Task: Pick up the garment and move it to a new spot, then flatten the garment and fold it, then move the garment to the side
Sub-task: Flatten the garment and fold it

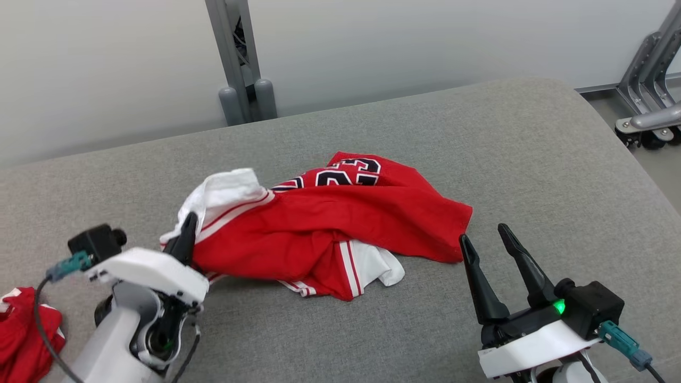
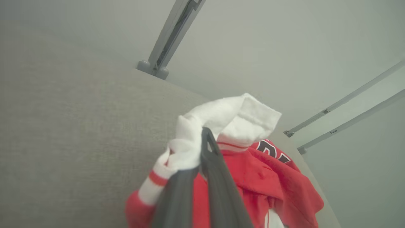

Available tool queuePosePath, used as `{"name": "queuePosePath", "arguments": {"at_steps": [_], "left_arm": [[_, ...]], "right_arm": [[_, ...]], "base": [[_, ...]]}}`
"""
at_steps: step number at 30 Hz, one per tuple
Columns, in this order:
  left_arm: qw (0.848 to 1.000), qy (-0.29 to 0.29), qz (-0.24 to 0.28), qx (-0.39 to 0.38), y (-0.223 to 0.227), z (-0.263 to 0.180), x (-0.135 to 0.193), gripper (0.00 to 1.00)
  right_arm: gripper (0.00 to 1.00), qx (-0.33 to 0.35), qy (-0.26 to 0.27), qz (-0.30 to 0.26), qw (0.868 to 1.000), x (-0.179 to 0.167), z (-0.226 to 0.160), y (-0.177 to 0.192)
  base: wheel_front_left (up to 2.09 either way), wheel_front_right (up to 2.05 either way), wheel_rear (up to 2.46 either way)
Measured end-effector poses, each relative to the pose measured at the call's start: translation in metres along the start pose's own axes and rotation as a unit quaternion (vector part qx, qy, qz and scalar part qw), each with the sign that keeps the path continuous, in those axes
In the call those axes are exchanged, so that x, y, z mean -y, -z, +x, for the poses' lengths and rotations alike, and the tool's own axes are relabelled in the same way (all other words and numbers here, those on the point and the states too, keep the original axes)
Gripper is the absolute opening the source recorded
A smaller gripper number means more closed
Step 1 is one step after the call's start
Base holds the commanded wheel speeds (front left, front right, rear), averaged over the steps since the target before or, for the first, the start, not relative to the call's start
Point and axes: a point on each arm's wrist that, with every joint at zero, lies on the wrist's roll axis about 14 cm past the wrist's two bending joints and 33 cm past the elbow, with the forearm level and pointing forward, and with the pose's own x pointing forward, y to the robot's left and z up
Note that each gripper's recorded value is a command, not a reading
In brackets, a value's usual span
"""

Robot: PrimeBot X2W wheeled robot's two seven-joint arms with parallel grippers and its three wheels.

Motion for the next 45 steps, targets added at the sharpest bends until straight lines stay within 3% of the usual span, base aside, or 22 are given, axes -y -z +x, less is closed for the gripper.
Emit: {"name": "queuePosePath", "arguments": {"at_steps": [5, 7, 9, 11, 13, 22, 23, 25, 26, 32, 39, 42, 45], "left_arm": [[1.000, -0.017, -0.018, -0.011, 0.031, -0.030, -0.029, 0.00], [1.000, -0.028, 0.000, -0.012, 0.037, -0.039, -0.041, 0.00], [0.999, -0.041, 0.008, -0.014, 0.042, -0.046, -0.051, 0.24], [0.998, -0.041, 0.039, -0.017, 0.047, -0.052, -0.056, 0.28], [0.997, -0.039, 0.064, -0.008, 0.044, -0.054, -0.058, 0.45], [0.987, -0.053, 0.148, 0.039, 0.018, -0.058, -0.067, 0.53], [0.986, -0.058, 0.152, 0.045, 0.015, -0.058, -0.067, 0.58], [0.981, -0.065, 0.173, 0.054, 0.010, -0.060, -0.067, 0.93], [0.979, -0.069, 0.180, 0.061, 0.007, -0.061, -0.067, 0.98], [0.969, -0.073, 0.198, 0.126, -0.019, -0.072, -0.055, 1.00], [0.943, -0.072, 0.242, 0.217, -0.046, -0.101, -0.023, 1.00], [0.931, -0.053, 0.281, 0.225, -0.040, -0.114, -0.008, 1.00], [0.930, -0.053, 0.293, 0.214, -0.025, -0.125, -0.005, 1.00]], "right_arm": [[1.00, -0.003, -0.009, 0.002, 1.000, -0.005, 0.004, 0.003], [1.00, -0.006, -0.014, 0.001, 1.000, -0.008, 0.006, 0.005], [1.00, -0.009, -0.018, 0.002, 1.000, -0.010, 0.007, 0.008], [1.00, -0.013, -0.021, 0.002, 1.000, -0.011, 0.008, 0.010], [1.00, -0.017, -0.025, 0.004, 1.000, -0.014, 0.009, 0.014], [1.00, -0.030, -0.033, 0.006, 0.999, -0.019, 0.013, 0.023], [1.00, -0.034, -0.035, 0.006, 0.999, -0.020, 0.012, 0.025], [1.00, -0.045, -0.037, 0.008, 0.998, -0.022, 0.011, 0.032], [1.00, -0.053, -0.038, 0.009, 0.998, -0.022, 0.009, 0.037], [1.00, -0.086, -0.039, 0.010, 0.995, -0.022, 0.005, 0.058], [1.00, -0.120, -0.040, 0.020, 0.992, -0.023, -0.004, 0.078], [1.00, -0.133, -0.042, 0.024, 0.990, -0.026, -0.010, 0.085], [1.00, -0.139, -0.043, 0.027, 0.989, -0.027, -0.012, 0.088]], "base": [[0.00, 0.00, 0.00], [0.00, 0.00, 0.00], [0.00, 0.00, 0.00], [0.00, 0.00, 0.00], [0.00, 0.00, 0.00], [0.00, 0.00, 0.00], [0.00, 0.00, 0.00], [0.00, 0.00, 0.00], [0.00, 0.00, 0.00], [0.00, 0.00, 0.00], [0.00, 0.00, 0.00], [0.00, 0.00, 0.00], [0.00, 0.00, 0.00]]}}
